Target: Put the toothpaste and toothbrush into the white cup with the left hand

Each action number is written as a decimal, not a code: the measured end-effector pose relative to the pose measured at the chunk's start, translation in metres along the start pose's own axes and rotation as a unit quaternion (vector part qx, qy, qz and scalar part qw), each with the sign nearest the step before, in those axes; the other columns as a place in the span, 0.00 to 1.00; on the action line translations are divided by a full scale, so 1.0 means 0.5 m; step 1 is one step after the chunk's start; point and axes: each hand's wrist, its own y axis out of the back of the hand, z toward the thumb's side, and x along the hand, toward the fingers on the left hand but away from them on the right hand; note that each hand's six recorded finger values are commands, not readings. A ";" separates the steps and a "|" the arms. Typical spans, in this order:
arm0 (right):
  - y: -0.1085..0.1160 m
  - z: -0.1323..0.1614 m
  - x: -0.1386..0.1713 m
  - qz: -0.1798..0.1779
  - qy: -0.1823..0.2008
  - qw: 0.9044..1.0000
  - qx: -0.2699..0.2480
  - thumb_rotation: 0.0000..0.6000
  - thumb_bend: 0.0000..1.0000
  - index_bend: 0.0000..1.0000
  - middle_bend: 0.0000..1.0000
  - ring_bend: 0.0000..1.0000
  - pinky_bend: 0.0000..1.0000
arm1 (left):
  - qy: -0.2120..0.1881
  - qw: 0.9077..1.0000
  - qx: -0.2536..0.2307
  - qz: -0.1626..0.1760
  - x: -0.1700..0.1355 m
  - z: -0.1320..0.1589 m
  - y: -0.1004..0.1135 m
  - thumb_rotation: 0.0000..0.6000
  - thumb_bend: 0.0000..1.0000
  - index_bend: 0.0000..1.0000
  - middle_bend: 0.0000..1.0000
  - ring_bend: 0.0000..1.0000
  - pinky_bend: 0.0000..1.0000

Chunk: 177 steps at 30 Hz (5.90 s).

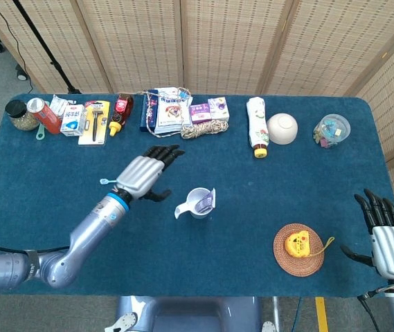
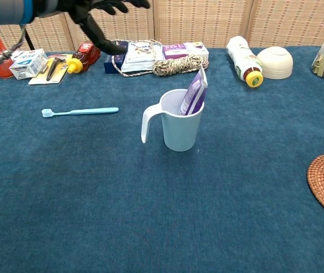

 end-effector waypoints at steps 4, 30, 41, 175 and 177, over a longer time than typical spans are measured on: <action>-0.001 0.006 0.001 0.001 0.006 1.000 0.001 1.00 0.00 0.00 0.00 0.00 0.00 | 0.078 0.996 0.031 0.021 -0.006 -0.111 0.007 1.00 0.31 0.35 0.00 0.00 0.00; -0.010 0.006 -0.006 0.015 0.008 1.000 -0.004 1.00 0.00 0.00 0.00 0.00 0.00 | 0.188 0.982 0.013 0.004 0.075 -0.237 -0.188 1.00 0.39 0.43 0.00 0.00 0.00; -0.010 0.007 -0.007 0.018 0.009 1.000 -0.006 1.00 0.00 0.00 0.00 0.00 0.00 | 0.191 0.981 0.024 0.010 0.090 -0.233 -0.215 1.00 0.39 0.42 0.00 0.00 0.00; -0.013 0.020 -0.001 0.024 0.018 0.999 -0.012 1.00 0.00 0.00 0.00 0.00 0.00 | 0.070 0.986 0.066 0.139 -0.038 -0.010 -0.039 1.00 0.39 0.54 0.00 0.00 0.00; -0.013 0.020 0.000 0.023 0.018 1.000 -0.012 1.00 0.00 0.00 0.00 0.00 0.00 | 0.061 0.986 0.063 0.140 -0.050 0.003 -0.030 1.00 0.39 0.54 0.00 0.00 0.00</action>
